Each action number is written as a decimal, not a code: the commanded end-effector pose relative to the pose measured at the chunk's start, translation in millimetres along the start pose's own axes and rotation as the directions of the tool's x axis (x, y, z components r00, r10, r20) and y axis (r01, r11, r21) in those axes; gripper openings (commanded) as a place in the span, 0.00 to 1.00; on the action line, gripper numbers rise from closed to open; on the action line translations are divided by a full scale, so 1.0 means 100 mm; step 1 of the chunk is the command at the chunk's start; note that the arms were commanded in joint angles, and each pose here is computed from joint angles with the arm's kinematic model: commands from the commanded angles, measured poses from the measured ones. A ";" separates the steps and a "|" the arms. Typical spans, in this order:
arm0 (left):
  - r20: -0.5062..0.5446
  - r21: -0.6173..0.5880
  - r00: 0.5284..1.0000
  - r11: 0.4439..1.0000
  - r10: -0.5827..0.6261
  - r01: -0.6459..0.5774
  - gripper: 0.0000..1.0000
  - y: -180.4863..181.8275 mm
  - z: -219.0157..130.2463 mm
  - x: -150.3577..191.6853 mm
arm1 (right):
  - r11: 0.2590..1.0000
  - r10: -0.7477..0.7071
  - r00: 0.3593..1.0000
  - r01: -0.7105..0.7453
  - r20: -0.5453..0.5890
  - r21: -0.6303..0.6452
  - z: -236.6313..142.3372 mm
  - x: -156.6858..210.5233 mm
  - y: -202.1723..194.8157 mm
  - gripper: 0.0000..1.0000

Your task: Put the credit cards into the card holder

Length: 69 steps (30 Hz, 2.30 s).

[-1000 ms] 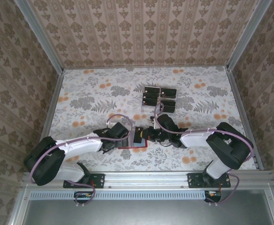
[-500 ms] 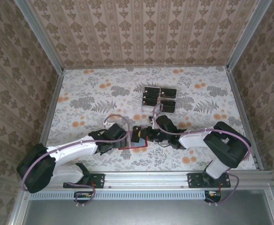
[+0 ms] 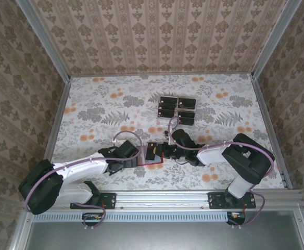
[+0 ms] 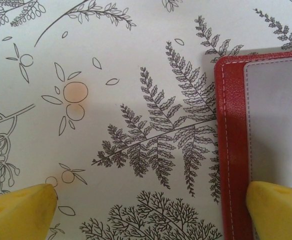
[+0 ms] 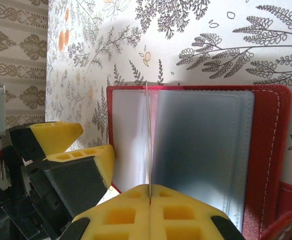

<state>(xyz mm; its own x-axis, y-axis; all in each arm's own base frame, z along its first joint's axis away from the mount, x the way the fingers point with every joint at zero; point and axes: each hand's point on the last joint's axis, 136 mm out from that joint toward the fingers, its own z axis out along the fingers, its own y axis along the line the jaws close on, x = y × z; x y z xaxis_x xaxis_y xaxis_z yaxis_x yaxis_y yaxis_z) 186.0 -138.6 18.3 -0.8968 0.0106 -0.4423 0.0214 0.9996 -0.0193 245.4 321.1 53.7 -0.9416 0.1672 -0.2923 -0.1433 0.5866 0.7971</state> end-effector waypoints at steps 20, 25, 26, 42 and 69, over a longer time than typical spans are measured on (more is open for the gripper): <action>-0.031 -0.070 1.000 0.998 -0.001 -0.001 1.00 0.16 0.06 0.14 | 0.997 -0.047 0.998 0.049 0.032 -0.058 -0.02 -0.09 0.25 0.00; -0.032 -0.072 0.999 0.997 0.000 -0.002 1.00 0.17 0.06 0.14 | 0.997 -0.040 0.999 0.041 0.020 -0.059 0.04 -0.06 0.21 0.00; -0.031 -0.071 1.000 0.998 -0.001 -0.001 1.00 0.17 0.06 0.14 | 0.998 -0.040 0.999 0.041 0.015 -0.057 0.06 -0.05 0.20 0.00; -0.030 -0.077 1.000 0.997 0.001 -0.004 1.00 0.18 0.05 0.14 | 0.997 -0.026 0.999 0.022 -0.047 -0.075 0.21 0.08 0.14 0.00; -0.025 -0.073 1.000 0.997 0.003 -0.005 1.00 0.17 0.03 0.11 | 1.000 0.009 0.988 -0.011 -0.157 -0.013 0.20 0.35 -0.08 0.00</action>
<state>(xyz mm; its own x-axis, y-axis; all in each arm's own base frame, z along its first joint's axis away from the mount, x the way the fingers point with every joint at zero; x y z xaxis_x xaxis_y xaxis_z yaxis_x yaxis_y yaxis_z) 185.9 -137.7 17.4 -0.8966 -0.0053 -0.4428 0.0045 0.9998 -0.0212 232.9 340.0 43.7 -0.9614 0.0923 -0.2592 -0.1679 0.5496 0.8184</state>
